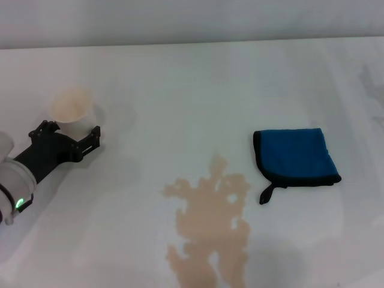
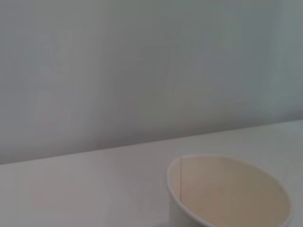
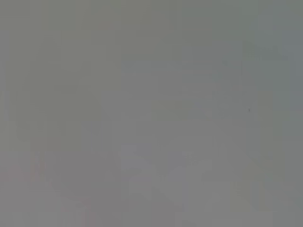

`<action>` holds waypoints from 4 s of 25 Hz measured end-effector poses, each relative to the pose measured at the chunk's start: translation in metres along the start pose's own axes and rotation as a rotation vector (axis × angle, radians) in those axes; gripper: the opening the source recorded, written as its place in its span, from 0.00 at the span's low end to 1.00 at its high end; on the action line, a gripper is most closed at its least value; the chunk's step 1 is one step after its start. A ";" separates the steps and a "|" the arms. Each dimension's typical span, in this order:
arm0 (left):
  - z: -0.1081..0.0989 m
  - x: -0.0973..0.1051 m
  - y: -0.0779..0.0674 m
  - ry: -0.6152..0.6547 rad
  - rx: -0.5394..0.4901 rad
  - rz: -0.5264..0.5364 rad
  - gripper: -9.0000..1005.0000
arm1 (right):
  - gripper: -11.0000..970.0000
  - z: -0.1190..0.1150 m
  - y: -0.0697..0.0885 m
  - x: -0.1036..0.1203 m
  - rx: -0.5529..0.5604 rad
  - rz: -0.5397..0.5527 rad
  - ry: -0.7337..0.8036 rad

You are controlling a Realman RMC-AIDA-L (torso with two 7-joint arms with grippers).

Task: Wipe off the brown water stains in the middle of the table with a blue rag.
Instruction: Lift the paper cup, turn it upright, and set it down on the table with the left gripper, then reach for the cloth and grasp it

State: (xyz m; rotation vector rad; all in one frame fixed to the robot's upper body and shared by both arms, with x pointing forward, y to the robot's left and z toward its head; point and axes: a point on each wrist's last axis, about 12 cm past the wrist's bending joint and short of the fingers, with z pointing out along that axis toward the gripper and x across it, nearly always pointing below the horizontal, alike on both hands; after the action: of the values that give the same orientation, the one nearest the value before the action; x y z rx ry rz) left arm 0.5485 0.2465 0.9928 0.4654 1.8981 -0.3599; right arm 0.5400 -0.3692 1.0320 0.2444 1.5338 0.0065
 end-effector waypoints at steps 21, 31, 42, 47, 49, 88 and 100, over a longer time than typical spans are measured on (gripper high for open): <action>-0.079 0.034 -0.019 -0.265 0.053 -0.175 0.86 | 0.88 0.003 0.000 -0.002 0.008 0.005 -0.011; -0.124 0.044 0.002 -0.426 -0.151 -0.349 0.86 | 0.88 0.017 -0.002 -0.005 -0.064 0.118 0.084; -0.116 0.036 0.021 -0.439 -0.231 -0.351 0.86 | 0.88 0.058 0.034 -0.033 -0.497 0.077 0.459; -0.108 0.027 0.025 -0.464 -0.236 -0.354 0.86 | 0.88 0.066 0.055 -0.053 -0.708 0.028 0.647; -0.104 0.023 0.028 -0.469 -0.236 -0.345 0.86 | 0.88 0.067 0.060 -0.059 -0.770 0.004 0.715; -0.080 0.003 0.045 -0.438 -0.252 -0.305 0.86 | 0.86 0.058 0.165 -0.076 -0.711 -0.857 1.386; -0.075 0.001 0.045 -0.425 -0.252 -0.305 0.86 | 0.84 0.055 0.162 -0.064 -0.707 -0.846 1.399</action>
State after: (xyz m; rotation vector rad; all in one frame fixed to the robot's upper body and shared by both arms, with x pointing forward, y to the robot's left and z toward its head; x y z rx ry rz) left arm 0.5092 0.3206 1.0171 -0.0718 1.5658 -0.3781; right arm 0.6153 -0.2299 1.1217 -1.2341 2.7548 0.0591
